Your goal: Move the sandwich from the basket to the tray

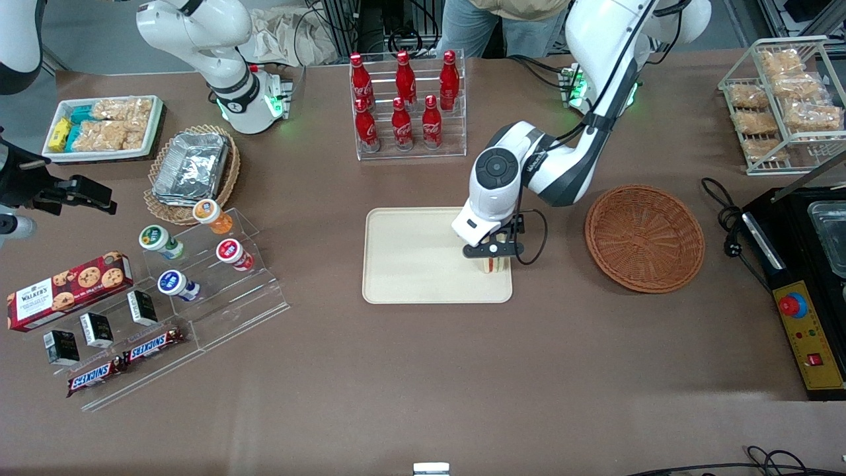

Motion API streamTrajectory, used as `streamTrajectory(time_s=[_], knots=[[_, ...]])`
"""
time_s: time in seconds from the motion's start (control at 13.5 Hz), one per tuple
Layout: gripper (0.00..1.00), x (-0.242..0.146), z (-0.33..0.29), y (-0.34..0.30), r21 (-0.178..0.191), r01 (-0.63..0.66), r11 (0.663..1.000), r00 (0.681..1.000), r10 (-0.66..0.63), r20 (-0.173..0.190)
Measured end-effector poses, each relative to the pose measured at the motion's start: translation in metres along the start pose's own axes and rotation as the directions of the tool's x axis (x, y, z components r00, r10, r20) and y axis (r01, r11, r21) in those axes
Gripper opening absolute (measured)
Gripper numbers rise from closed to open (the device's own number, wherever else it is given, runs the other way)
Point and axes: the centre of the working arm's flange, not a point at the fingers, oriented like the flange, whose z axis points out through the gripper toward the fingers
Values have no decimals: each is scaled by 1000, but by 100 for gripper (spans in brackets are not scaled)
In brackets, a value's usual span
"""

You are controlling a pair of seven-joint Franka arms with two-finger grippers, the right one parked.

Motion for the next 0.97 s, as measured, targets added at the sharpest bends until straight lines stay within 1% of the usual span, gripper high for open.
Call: streamTrajectory(time_s=[0.15, 0.3, 0.45, 0.59, 0.74, 0.82, 0.97], knots=[[100, 13, -49, 5, 24, 10, 1000, 1000, -11, 20], [100, 31, -92, -2, 20, 36, 999, 999, -36, 6], [100, 54, -115, -27, 14, 47, 999, 999, -47, 0], [100, 76, -134, -64, 20, 25, 999, 1000, -26, 19], [100, 86, -157, -95, 27, -6, 1000, 999, 5, 36], [100, 87, -168, -106, 29, -4, 1000, 999, 3, 37], [100, 97, -184, -136, 20, 30, 999, 999, -30, 21]])
